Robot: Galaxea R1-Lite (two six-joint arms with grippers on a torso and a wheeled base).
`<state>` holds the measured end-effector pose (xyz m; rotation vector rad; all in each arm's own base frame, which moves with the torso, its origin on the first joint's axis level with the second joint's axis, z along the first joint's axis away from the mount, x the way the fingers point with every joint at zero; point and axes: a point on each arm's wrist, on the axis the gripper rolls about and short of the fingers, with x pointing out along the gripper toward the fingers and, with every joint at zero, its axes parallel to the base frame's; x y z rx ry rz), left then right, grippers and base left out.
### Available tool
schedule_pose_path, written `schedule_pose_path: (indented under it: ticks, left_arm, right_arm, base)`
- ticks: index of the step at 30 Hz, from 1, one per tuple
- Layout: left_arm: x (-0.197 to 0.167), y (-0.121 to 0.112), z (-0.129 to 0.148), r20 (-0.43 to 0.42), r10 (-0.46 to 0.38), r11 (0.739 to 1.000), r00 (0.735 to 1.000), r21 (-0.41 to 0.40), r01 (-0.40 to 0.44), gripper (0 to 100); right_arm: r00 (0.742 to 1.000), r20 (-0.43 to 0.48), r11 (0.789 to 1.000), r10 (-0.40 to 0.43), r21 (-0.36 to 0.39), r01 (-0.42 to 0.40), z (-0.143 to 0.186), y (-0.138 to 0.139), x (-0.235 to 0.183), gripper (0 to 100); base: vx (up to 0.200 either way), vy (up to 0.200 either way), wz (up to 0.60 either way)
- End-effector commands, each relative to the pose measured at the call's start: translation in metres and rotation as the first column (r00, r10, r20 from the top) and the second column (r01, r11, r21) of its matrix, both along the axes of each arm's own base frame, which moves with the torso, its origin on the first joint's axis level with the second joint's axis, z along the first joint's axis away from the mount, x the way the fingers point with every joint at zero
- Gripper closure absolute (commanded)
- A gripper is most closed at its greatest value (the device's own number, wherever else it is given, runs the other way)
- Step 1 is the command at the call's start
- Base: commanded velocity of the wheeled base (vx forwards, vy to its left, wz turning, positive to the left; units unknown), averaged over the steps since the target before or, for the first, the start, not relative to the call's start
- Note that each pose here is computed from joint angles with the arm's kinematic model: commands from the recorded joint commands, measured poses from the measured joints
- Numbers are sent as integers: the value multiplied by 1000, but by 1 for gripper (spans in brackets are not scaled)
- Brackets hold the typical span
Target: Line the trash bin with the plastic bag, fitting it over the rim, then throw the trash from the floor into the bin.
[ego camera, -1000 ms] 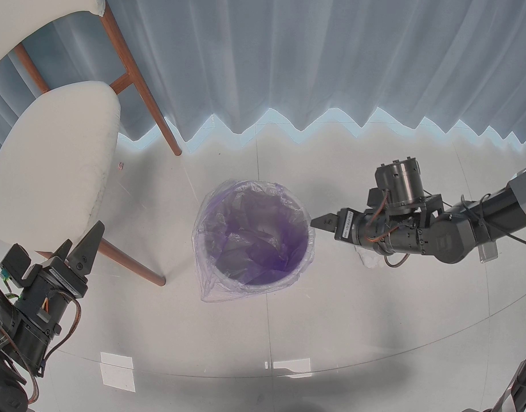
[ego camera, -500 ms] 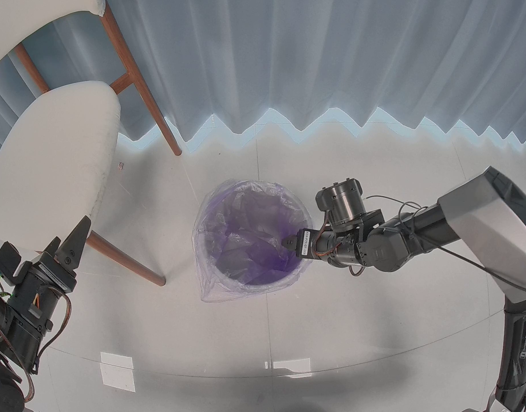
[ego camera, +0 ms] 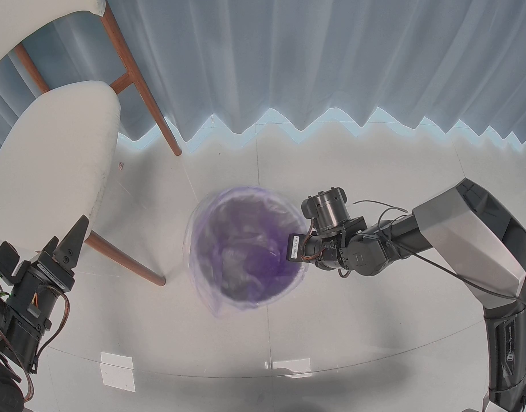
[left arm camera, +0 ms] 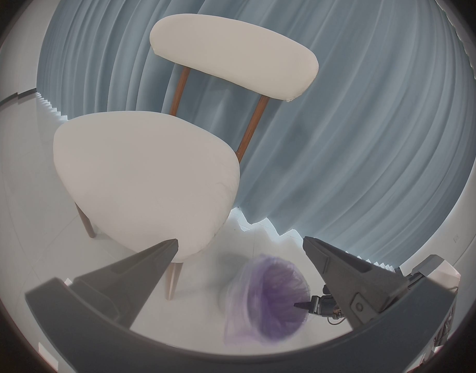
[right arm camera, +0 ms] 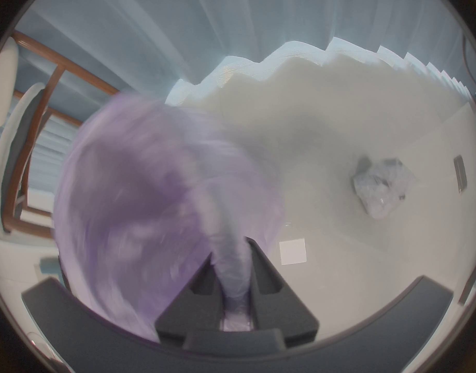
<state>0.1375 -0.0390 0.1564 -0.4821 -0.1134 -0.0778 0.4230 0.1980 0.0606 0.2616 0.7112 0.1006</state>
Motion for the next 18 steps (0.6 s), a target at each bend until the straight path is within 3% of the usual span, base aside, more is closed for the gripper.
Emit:
schedule_pose_path:
  ticks: [1,5,8,11,18]
  left_arm:
    - [-3,0,-4,-15,-10,1000,1000,4,10,0]
    - [-3,-2,-2,-3,-30,1000,1000,-1,30,0]
    - [-5,-7,-3,-3,-98,995,995,5,98,0]
    - [-5,-11,-4,-9,-119,993,993,10,119,0]
    - [-7,-16,-3,-9,-163,987,987,8,163,0]
  right_arm:
    - [999,38,1000,8,6,-8,13,0,4,100]
    - [997,70,998,43,-40,-40,31,-19,8,100]
    - [984,67,984,164,-88,-157,44,-37,7,100]
    - [967,57,966,250,-81,-245,53,-42,4,100]
    - [931,64,928,359,-132,-349,50,-53,9,100]
  base:
    - [0,0,0]
    - [0,0,0]
    - [0,0,0]
    - [0,0,0]
    - [0,0,0]
